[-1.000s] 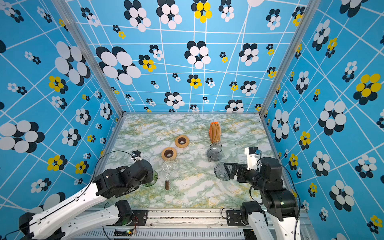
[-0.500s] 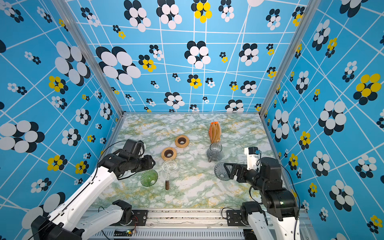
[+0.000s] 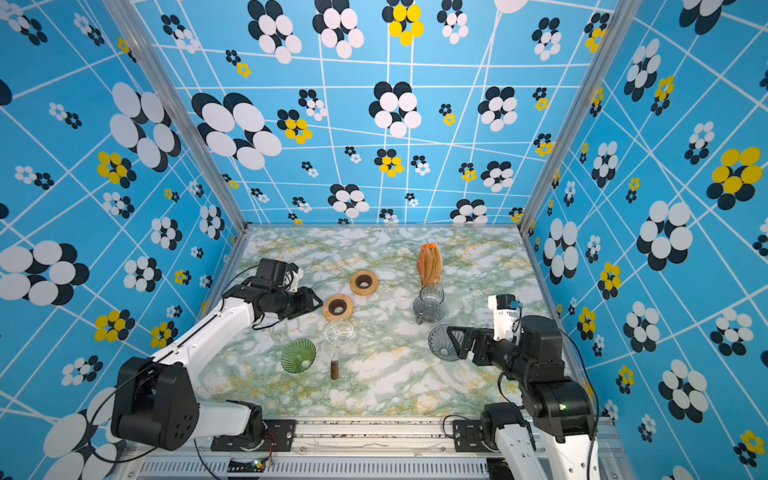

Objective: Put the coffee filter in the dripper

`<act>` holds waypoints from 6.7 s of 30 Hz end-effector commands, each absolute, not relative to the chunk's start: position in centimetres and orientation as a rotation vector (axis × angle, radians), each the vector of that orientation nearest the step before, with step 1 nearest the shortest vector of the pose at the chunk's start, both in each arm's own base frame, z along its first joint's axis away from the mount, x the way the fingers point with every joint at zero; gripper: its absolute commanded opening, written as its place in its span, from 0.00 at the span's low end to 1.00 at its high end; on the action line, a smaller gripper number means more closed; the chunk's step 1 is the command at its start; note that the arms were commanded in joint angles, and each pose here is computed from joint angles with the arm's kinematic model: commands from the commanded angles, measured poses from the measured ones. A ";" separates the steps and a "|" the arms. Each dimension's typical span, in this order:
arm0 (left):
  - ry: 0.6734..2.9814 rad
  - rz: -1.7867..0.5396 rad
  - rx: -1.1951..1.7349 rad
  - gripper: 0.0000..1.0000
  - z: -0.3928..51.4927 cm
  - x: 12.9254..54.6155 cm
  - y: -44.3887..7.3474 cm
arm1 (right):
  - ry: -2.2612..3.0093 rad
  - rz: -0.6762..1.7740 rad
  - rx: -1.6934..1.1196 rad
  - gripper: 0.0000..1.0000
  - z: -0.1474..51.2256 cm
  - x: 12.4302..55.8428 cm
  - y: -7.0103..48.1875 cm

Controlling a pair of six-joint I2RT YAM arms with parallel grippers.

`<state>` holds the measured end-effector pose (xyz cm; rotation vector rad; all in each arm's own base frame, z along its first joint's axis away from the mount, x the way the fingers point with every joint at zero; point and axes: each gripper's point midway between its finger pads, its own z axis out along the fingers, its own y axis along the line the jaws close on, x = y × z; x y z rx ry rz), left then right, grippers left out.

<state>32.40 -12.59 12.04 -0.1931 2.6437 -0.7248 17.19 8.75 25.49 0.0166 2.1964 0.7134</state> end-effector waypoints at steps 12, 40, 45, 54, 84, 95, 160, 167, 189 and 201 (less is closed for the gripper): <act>2.650 -0.866 -0.215 0.54 8.2 36.3 -13.5 | 2.149 1.040 -0.172 0.99 27.0 16.1 13.0; 2.734 -0.950 -0.274 0.53 4.2 36.8 -14.7 | 2.164 0.890 -0.096 0.99 26.2 16.8 11.3; 2.747 -0.948 -0.290 0.51 3.7 36.8 -14.8 | 2.165 0.883 -0.090 0.99 26.1 16.8 11.2; 2.754 -0.960 -0.311 0.44 2.8 36.8 -15.0 | 2.171 0.869 -0.071 1.00 25.9 16.8 10.9; 2.691 -0.881 -0.263 0.29 8.2 38.0 -15.4 | 2.174 0.852 -0.045 0.99 25.6 17.0 10.6; 2.728 -0.833 -0.262 0.32 6.8 38.0 -15.6 | 2.178 0.851 -0.045 0.99 25.5 16.9 10.6; 2.604 -1.349 -0.470 0.44 1.6 36.7 -15.5 | 2.245 0.745 -0.419 0.99 27.9 21.1 23.2; 2.592 -1.356 -0.459 0.35 1.3 36.9 -16.1 | 2.246 0.749 -0.409 0.99 27.9 21.1 23.2; 2.518 -1.262 -0.407 0.16 6.2 38.3 -15.6 | 2.254 0.753 -0.384 0.99 27.5 20.9 22.9; 2.415 -1.267 -0.358 0.08 10.9 38.9 -15.2 | 2.249 0.758 -0.383 0.99 27.2 20.3 22.3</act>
